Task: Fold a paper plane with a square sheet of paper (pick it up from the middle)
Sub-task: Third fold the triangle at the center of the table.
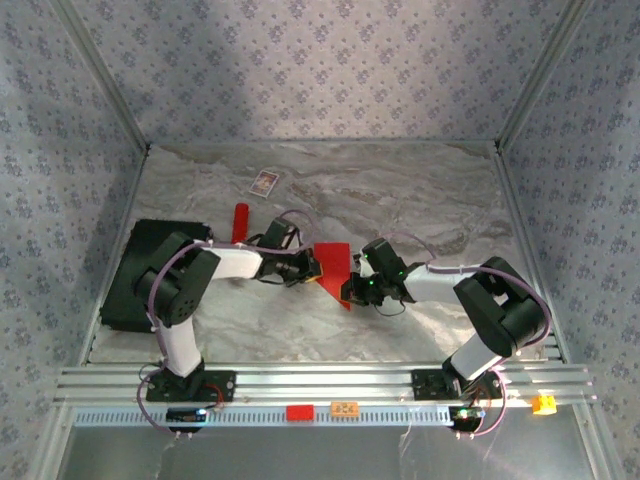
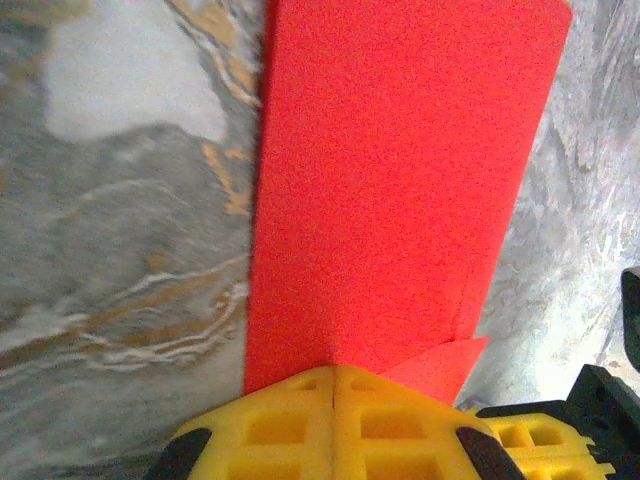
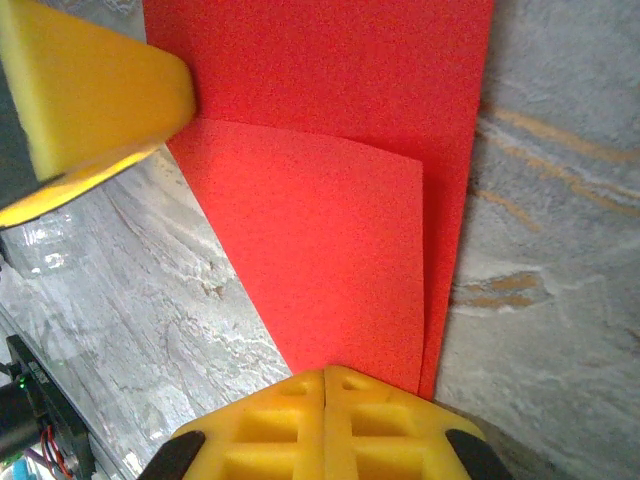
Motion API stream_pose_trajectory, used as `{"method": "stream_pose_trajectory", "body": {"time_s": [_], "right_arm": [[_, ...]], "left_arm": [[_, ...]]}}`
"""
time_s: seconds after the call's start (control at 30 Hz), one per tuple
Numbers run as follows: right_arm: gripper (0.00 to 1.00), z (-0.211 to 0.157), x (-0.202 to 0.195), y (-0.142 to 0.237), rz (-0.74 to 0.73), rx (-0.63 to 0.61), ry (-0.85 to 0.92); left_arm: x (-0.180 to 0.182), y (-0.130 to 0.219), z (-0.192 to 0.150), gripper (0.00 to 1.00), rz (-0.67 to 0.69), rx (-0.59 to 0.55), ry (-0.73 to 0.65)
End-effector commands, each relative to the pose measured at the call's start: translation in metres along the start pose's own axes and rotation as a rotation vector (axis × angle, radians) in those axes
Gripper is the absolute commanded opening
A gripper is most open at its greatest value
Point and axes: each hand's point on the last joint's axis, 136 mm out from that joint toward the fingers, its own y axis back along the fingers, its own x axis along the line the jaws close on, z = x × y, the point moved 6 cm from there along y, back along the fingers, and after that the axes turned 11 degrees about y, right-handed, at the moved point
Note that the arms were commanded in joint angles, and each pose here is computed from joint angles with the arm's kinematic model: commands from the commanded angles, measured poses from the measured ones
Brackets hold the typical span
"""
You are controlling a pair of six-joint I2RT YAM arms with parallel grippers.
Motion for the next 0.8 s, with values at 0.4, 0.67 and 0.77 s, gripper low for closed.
{"method": "stream_pose_trajectory", "body": {"time_s": [0.4, 0.67, 0.77], "right_arm": [[0.00, -0.027, -0.027, -0.001, -0.124, 0.097, -0.060], [0.00, -0.024, -0.025, 0.000, -0.116, 0.090, -0.057], [0.00, -0.023, -0.024, 0.001, -0.112, 0.083, -0.054]], "left_arm": [[-0.018, 0.039, 0.010, 0.04, -0.049, -0.165, -0.081], [-0.029, 0.016, -0.024, 0.05, -0.092, -0.007, -0.147], [-0.023, 0.006, -0.024, 0.04, -0.068, 0.001, -0.129]]}}
